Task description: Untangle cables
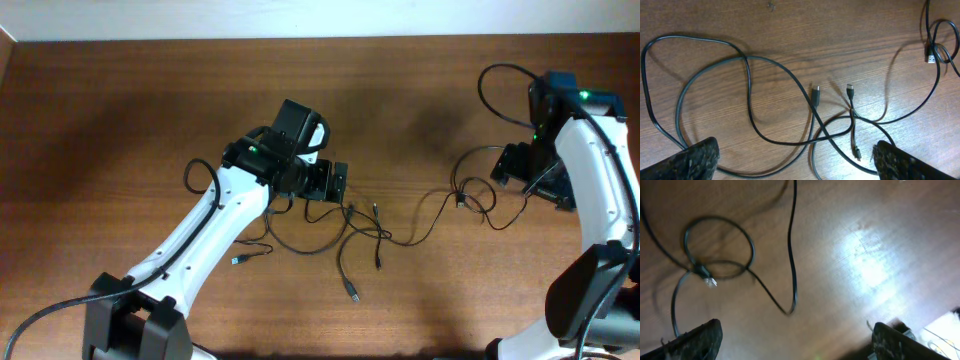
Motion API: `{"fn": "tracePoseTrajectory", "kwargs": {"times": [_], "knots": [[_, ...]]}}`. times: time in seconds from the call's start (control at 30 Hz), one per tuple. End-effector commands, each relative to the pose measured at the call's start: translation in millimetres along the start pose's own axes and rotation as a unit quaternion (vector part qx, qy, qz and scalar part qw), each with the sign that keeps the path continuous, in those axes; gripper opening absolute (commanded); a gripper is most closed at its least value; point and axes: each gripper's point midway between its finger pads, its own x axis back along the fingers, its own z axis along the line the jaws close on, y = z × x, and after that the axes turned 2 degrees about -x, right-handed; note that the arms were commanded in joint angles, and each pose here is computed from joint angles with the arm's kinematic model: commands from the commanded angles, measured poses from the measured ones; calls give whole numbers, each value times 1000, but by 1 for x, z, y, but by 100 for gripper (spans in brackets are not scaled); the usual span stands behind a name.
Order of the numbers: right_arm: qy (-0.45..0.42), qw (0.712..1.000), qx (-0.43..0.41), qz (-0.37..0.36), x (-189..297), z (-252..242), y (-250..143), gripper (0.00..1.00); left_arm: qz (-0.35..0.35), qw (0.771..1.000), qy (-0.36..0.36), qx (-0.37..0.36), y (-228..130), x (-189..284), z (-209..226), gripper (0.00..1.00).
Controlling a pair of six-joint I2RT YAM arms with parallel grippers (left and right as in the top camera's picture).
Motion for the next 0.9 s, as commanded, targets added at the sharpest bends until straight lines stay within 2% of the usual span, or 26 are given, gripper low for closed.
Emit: {"fn": "tracePoseTrajectory", "kwargs": {"times": [0.0, 0.03, 0.1, 0.13, 0.2, 0.23, 0.27, 0.3, 0.4, 0.47, 0.57, 0.63, 0.7, 0.77, 0.87], "knots": [[-6, 1000, -20, 13, -28, 1, -8, 95, 2, 1000, -4, -1, 1, -1, -1, 99], [-6, 1000, -20, 13, -35, 2, -10, 95, 2, 1000, -4, -1, 1, -1, -1, 99], [23, 999, -22, 21, -48, 14, -14, 74, 2, 1000, -4, -1, 1, -1, -1, 99], [51, 998, -23, 31, -53, 25, -18, 57, 2, 1000, -4, -1, 1, -1, -1, 99], [55, 998, -22, 36, -57, 26, -22, 29, 2, 1000, -4, -1, 1, -1, -1, 99], [54, 998, -22, 38, -60, 26, -23, 11, 2, 1000, -4, -1, 1, -1, -1, 99], [54, 998, -18, 39, -61, 26, -24, 5, 2, 1000, -4, -1, 1, -1, -1, 99], [64, 997, 7, 37, -62, 30, -24, 4, 2, 1000, -4, -1, 1, -1, -1, 99], [139, 987, 81, 27, -56, 64, -24, 4, 2, 1000, -4, -1, 1, -1, -1, 99], [145, 985, 92, 12, -53, 75, -22, 9, 2, 1000, -4, -1, 1, -1, -1, 99], [152, 981, 116, -14, -53, 94, -22, 39, 2, 1000, -4, -1, 1, -1, -1, 99], [146, 980, 131, -32, -54, 102, -23, 47, 2, 1000, -4, -1, 1, -1, -1, 99], [131, 980, 139, -51, -56, 105, -21, 67, 2, 1000, -4, -1, 1, -1, -1, 99], [131, 979, 144, -60, -60, 109, -22, 73, 2, 1000, -4, -1, 1, -1, -1, 99], [138, 978, 141, -73, -68, 113, -19, 76, 2, 1000, -4, -1, 1, -1, -1, 99]]}}
